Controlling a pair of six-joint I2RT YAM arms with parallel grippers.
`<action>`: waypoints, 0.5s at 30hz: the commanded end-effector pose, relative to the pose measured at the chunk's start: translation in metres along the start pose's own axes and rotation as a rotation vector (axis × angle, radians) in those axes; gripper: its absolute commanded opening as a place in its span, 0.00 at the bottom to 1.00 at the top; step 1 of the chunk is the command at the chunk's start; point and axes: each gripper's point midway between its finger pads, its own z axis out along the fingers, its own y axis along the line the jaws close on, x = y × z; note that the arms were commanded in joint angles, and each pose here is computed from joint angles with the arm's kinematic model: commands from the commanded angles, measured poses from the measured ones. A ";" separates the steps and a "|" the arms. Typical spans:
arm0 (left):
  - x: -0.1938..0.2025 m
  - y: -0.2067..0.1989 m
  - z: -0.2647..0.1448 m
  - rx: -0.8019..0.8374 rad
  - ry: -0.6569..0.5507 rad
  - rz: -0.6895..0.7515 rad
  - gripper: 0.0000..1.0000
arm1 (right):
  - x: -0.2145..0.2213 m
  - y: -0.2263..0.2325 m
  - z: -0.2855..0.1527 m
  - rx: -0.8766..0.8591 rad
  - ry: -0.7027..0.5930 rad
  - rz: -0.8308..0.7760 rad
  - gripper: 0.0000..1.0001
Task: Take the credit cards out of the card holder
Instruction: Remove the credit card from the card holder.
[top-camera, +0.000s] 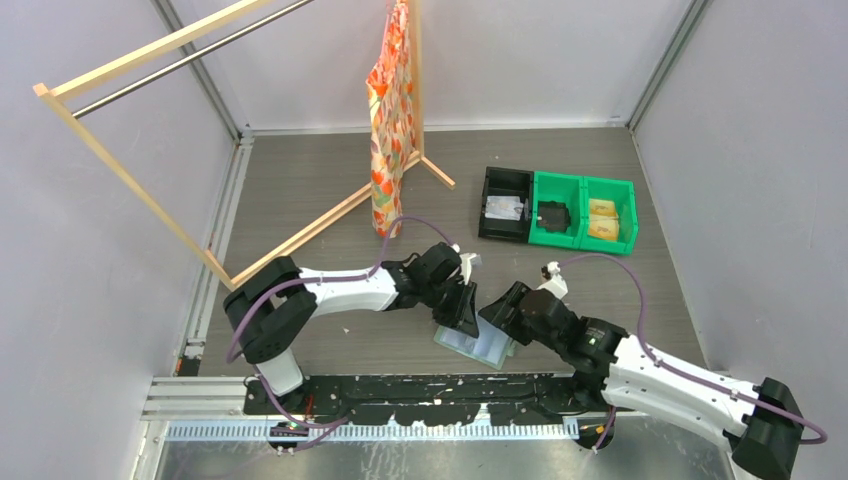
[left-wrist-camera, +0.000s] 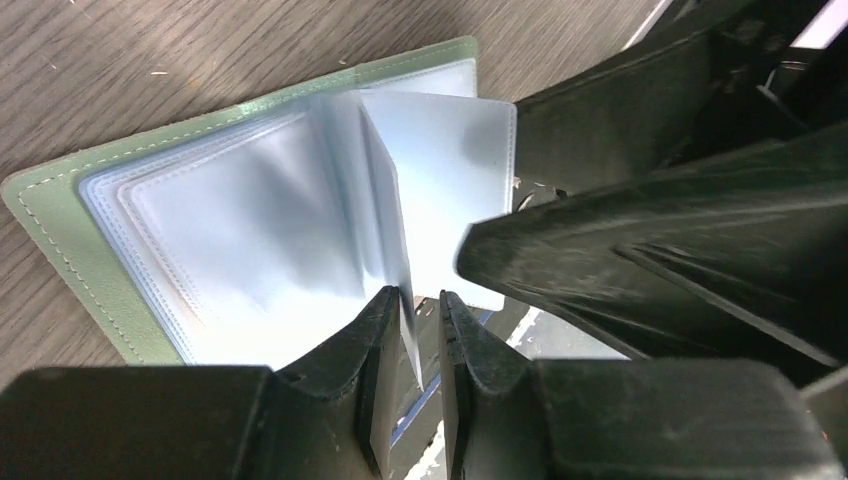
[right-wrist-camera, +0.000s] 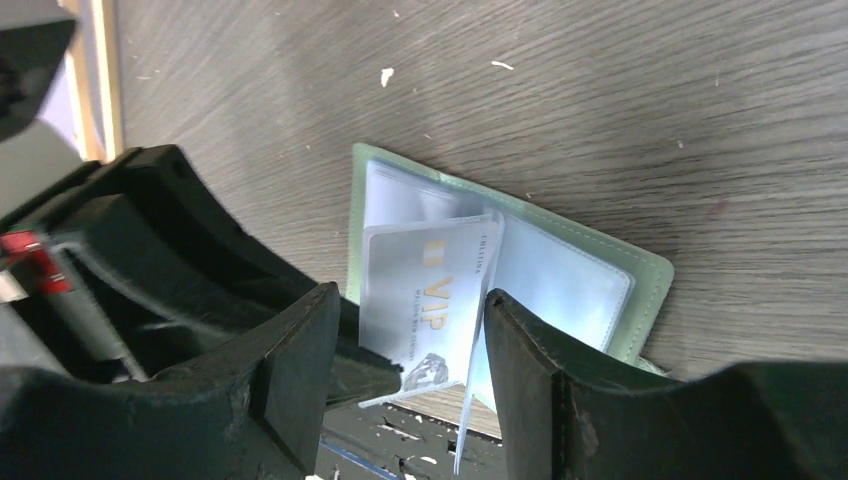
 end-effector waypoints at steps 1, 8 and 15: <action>-0.006 -0.005 0.004 0.007 -0.012 0.025 0.23 | -0.010 -0.001 -0.007 -0.005 -0.047 0.018 0.60; -0.006 -0.004 0.005 0.007 -0.009 0.025 0.22 | -0.021 -0.034 -0.018 0.135 -0.105 -0.005 0.57; -0.006 0.002 0.005 -0.022 -0.011 0.026 0.22 | -0.029 -0.012 -0.024 0.079 -0.119 -0.031 0.37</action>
